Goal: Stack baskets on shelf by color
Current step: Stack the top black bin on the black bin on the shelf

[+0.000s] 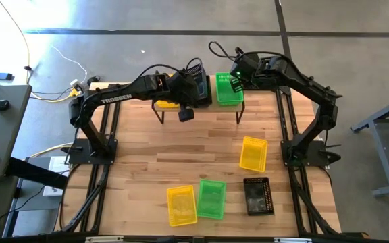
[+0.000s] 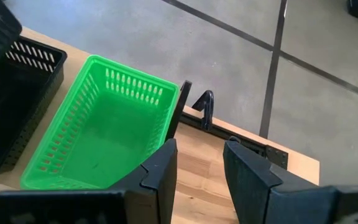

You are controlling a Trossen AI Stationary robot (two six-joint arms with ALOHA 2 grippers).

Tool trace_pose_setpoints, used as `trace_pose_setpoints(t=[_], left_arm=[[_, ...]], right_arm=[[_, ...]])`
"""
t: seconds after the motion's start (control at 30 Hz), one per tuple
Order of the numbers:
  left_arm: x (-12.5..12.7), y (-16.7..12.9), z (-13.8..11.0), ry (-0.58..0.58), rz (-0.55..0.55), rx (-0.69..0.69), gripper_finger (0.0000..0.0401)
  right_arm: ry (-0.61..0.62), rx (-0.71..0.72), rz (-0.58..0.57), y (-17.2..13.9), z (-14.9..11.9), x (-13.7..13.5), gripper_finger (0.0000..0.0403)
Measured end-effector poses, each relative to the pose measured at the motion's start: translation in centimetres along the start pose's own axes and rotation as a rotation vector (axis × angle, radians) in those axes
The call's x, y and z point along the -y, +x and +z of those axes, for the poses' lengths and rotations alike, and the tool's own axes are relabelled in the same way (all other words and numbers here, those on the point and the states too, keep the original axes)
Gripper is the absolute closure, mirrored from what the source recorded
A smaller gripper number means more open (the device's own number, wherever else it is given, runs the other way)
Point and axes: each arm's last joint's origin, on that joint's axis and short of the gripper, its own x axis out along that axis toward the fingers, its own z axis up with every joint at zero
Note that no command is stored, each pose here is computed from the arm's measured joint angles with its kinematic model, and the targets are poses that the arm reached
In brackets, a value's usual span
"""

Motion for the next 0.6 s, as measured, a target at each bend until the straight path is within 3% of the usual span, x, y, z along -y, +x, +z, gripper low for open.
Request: trace_pose_setpoints(t=[0.37,0.6], left_arm=[[-0.14,0.02,-0.13,0.042,0.011,-0.013,0.04],[-0.12,0.01,-0.13,0.043,0.014,-0.014,0.0377]], right_arm=[[0.0,-0.006,0.008,0.0,-0.02,-0.02,0.0286],[0.0,-0.006,0.008,0.0,-0.02,-0.02,0.0286]])
